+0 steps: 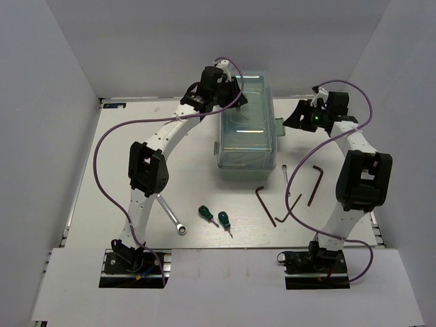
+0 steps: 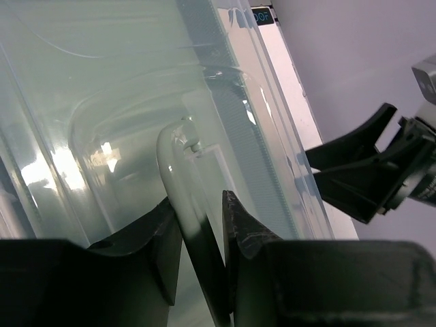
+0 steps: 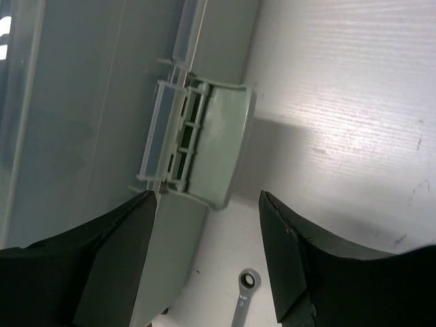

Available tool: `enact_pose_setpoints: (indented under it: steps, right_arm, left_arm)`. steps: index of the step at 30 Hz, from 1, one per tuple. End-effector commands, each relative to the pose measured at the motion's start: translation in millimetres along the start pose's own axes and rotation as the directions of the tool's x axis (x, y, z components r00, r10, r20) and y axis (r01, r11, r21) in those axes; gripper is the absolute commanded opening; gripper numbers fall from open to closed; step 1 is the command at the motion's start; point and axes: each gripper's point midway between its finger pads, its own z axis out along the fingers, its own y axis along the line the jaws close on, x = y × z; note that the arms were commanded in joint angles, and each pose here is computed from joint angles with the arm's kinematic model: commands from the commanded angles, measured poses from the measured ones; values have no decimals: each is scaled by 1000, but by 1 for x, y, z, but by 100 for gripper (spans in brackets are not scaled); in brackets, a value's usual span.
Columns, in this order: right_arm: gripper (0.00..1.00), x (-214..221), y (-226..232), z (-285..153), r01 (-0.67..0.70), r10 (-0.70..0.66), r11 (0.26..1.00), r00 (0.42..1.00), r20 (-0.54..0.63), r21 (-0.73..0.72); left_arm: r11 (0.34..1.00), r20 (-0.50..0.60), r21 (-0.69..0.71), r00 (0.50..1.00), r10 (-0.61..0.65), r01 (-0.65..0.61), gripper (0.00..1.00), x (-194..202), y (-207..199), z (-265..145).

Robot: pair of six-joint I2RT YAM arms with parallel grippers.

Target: Sort the tools into containers

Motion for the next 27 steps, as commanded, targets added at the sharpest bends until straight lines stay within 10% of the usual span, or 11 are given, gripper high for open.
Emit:
enact_pose_setpoints:
  steps: [1, 14, 17, 24, 27]
  right_arm:
    - [68, -31, 10, 7, 5, -1, 997, 998, 61, -76]
    - [67, -15, -14, 46, -137, 133, 986, 990, -51, -91]
    - [58, -8, -14, 53, -163, 155, 981, 984, -83, -109]
    - [0, 4, -9, 56, -193, 171, 964, 977, -131, -183]
    - [0, -2, -13, 53, -182, 166, 971, 980, -112, -156]
  left_arm:
    - [995, -84, -74, 994, 65, -72, 23, 20, 21, -8]
    - [998, -88, -21, 994, 60, -62, 18, 21, 11, -5]
    - [999, -85, -8, 995, 53, -54, 15, 18, 7, -6]
    - [1000, -73, 16, 997, 27, -26, 6, 13, 0, -5]
    - [999, -51, 38, 999, 15, -14, 0, 2, -11, -11]
